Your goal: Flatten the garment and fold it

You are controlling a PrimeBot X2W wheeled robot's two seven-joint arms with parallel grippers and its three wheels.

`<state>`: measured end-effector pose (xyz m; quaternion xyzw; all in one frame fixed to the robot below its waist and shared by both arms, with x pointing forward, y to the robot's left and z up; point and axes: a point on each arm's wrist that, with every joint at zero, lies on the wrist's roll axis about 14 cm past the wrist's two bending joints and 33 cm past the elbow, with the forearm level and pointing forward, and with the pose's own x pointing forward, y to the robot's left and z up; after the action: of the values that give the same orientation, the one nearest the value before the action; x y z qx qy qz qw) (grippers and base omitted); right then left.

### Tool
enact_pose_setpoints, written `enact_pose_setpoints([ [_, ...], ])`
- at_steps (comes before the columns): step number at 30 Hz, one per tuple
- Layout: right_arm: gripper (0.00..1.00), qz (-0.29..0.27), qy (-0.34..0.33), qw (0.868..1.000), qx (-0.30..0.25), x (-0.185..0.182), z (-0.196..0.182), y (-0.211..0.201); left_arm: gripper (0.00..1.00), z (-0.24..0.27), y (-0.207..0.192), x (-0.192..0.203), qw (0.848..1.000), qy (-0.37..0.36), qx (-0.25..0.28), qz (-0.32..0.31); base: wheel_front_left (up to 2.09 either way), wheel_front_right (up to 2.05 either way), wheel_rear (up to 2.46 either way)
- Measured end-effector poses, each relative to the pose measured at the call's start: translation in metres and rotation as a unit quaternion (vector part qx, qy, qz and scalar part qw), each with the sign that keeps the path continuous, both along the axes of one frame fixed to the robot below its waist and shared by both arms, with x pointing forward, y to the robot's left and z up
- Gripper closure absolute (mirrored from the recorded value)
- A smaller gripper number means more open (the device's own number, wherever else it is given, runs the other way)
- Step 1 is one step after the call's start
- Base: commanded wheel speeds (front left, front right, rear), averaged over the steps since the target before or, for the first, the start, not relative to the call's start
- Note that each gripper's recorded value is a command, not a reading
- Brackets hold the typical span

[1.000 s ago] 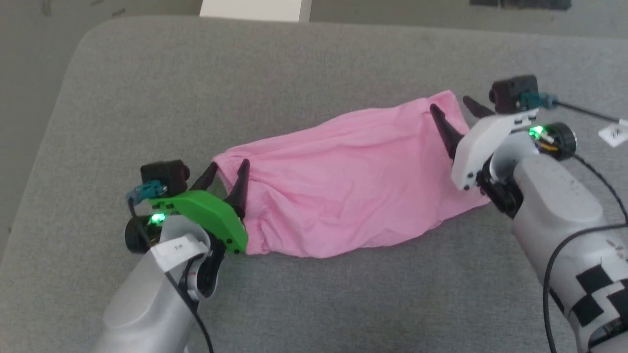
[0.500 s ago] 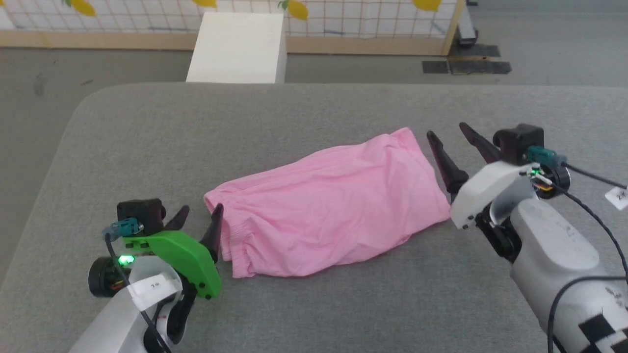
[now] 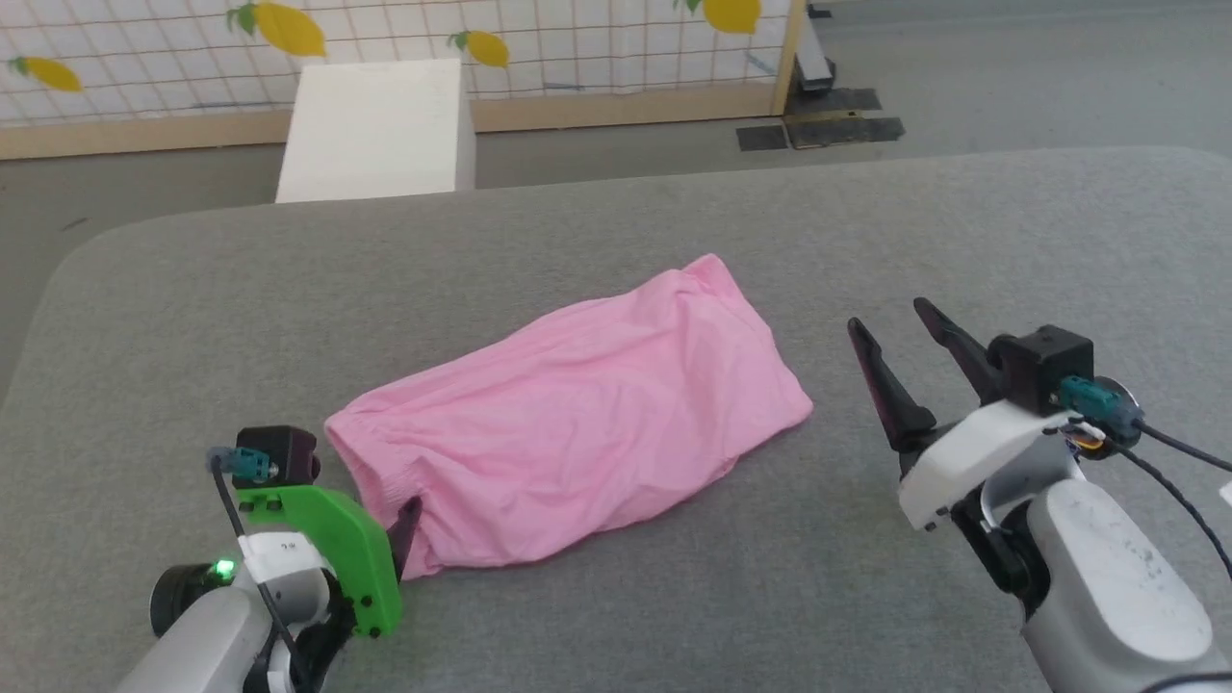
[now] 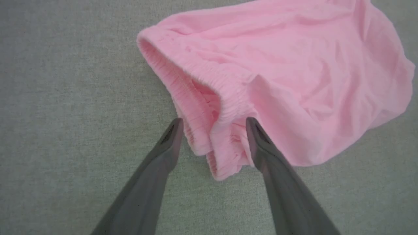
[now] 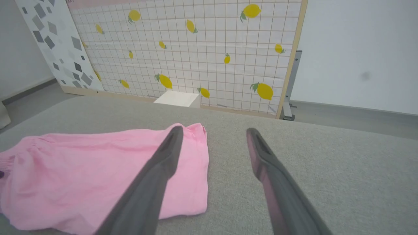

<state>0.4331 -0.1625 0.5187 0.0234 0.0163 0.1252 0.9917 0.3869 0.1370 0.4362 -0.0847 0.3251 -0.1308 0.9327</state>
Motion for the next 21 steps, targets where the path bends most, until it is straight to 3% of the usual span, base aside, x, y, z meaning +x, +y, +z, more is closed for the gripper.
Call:
enact_pose_setpoints([
  [13, 0.0, -0.028, 0.018, 0.999, 0.004, -0.025, 0.003, -0.01, 0.0, -0.056, -0.01, -0.006, 0.989, 0.138, 0.029, -0.05, 0.0, 0.0, 0.0],
  [14, 0.0, -0.031, 0.02, 0.999, 0.006, -0.025, 0.003, -0.011, 0.41, -0.061, -0.013, -0.006, 0.986, 0.153, 0.03, -0.059, 0.0, 0.0, 0.0],
  [15, 0.0, -0.033, 0.022, 0.999, 0.006, -0.026, 0.002, -0.012, 0.97, -0.063, -0.014, -0.006, 0.984, 0.16, 0.031, -0.064, 0.0, 0.0, 0.0],
  [21, 0.0, -0.042, 0.041, 0.998, 0.006, -0.028, -0.003, -0.018, 1.0, -0.067, -0.025, -0.007, 0.981, 0.171, 0.025, -0.086, 0.0, 0.0, 0.0],
])
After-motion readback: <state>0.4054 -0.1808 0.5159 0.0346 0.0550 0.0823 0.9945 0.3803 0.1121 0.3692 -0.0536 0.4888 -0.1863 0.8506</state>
